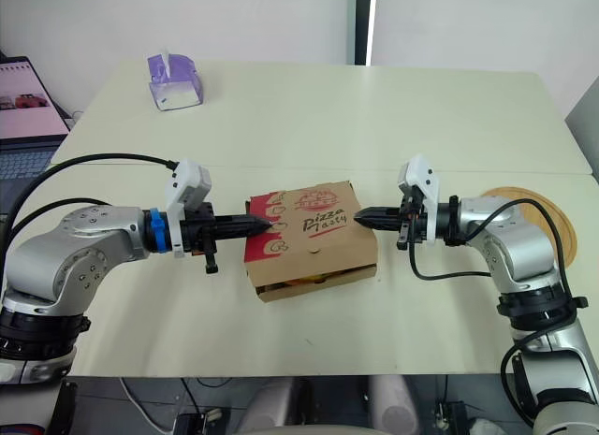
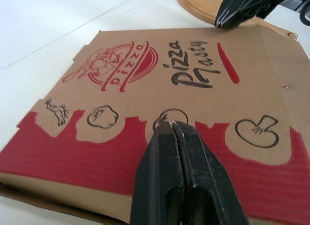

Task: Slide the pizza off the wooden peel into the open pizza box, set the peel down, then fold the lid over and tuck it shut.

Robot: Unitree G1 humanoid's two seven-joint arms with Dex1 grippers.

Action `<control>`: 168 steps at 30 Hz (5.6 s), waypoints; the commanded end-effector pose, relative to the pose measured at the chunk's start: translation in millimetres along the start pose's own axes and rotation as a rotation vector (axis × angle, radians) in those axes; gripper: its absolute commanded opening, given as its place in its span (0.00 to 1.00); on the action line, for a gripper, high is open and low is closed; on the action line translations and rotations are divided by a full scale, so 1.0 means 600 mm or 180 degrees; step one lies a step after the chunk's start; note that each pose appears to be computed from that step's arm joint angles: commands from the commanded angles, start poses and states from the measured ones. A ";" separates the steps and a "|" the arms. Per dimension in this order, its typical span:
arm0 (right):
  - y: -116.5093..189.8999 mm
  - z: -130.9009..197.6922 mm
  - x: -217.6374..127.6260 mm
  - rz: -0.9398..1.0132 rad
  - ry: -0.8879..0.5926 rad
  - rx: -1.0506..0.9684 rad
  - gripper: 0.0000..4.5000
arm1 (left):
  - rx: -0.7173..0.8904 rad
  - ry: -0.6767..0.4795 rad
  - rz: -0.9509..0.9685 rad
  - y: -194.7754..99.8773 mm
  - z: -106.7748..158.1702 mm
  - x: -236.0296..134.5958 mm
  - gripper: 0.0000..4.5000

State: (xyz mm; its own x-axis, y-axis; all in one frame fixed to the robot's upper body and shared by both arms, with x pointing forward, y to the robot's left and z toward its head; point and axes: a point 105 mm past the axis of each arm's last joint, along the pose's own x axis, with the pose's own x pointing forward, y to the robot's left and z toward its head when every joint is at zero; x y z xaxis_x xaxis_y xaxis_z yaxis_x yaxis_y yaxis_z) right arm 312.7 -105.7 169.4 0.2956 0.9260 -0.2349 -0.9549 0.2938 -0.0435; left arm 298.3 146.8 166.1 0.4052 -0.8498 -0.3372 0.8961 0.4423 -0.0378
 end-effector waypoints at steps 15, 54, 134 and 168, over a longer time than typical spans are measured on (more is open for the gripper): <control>0.041 0.033 -0.031 0.0285 0.0186 -0.1248 0.36 | 0.0160 0.0091 -0.0030 0.002 -0.017 0.001 0.00; 0.025 0.006 0.006 0.0203 0.0119 -0.1607 1.00 | 0.0275 0.0011 -0.0230 0.000 -0.005 0.017 0.00; -0.005 -0.067 -0.045 -0.0118 0.0649 -0.1017 0.01 | 0.0681 0.0335 -0.0300 0.003 -0.031 0.026 0.00; 0.015 -0.049 -0.011 0.0186 0.0312 -0.0835 0.01 | 0.0557 0.0373 -0.0291 -0.023 -0.052 -0.010 0.00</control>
State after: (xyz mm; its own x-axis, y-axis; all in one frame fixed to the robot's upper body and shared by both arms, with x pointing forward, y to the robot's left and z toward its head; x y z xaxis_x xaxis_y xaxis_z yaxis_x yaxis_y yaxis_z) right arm 300.9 -116.7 131.6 0.2446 0.9030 -0.3532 -0.9581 0.1692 -0.2310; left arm 278.0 161.3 132.0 0.3012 -0.8360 -0.4586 0.9464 0.3207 0.0369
